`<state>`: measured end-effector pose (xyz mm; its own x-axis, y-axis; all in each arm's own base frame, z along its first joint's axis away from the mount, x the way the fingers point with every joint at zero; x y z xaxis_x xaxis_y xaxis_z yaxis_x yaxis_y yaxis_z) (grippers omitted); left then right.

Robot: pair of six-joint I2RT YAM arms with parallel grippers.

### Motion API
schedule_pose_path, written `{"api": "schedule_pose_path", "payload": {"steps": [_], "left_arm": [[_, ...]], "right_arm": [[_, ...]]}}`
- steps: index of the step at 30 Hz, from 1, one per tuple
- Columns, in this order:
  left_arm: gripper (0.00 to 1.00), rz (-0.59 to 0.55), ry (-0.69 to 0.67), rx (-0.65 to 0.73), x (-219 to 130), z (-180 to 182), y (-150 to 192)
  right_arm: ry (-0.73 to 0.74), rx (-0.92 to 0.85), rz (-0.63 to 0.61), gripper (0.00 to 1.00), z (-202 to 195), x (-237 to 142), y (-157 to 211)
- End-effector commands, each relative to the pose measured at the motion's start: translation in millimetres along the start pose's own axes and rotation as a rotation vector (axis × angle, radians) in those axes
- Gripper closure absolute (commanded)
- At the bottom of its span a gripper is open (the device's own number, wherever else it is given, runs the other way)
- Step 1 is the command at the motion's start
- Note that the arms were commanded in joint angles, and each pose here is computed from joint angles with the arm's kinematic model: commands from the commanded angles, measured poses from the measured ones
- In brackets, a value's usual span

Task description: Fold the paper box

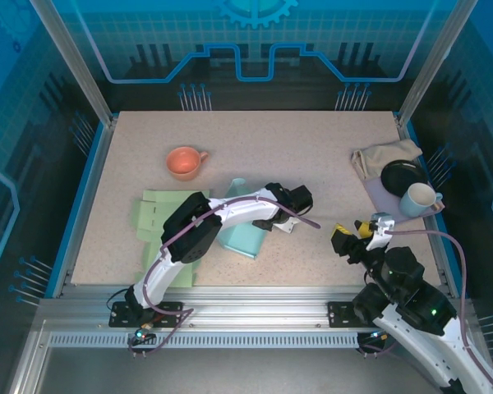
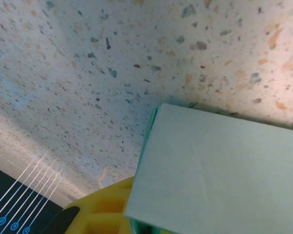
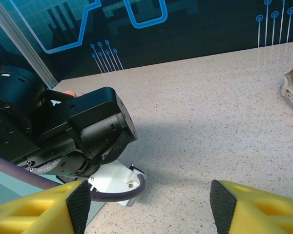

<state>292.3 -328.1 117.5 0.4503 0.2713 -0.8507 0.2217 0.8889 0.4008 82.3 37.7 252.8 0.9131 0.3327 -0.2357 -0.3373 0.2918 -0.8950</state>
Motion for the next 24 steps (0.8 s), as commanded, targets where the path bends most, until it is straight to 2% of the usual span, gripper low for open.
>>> {"api": "schedule_pose_path", "payload": {"steps": [1,12,16,19,24], "left_arm": [[0.85,0.043,-0.011,-0.014,20,-2,-3],[0.66,0.072,-0.108,-0.058,6,15,9],[0.63,0.088,-0.119,-0.053,3,15,13],[0.58,0.094,-0.137,-0.064,0,17,16],[0.56,0.107,-0.163,-0.067,-7,22,20]], "right_arm": [[0.025,0.009,0.003,0.32,-4,0,4],[0.036,0.003,0.004,0.31,-5,1,5],[0.037,0.004,0.005,0.31,-5,1,6],[0.037,0.004,0.006,0.31,-5,2,6],[0.038,0.003,0.006,0.31,-5,2,6]]}}
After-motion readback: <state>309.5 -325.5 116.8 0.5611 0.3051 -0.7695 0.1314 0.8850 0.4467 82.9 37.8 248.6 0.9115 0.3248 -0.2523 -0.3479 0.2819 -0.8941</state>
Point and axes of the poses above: each hand's point on the last joint's axis, 136 mm out from that joint toward the fingers, its own x axis out along the fingers, its own z axis along the line the jaws close on, y = z × x, the point moved 10 cm from there along -x, back along the fingers, and after that the axes turned 4 degrees about x, right-handed, at the moved point
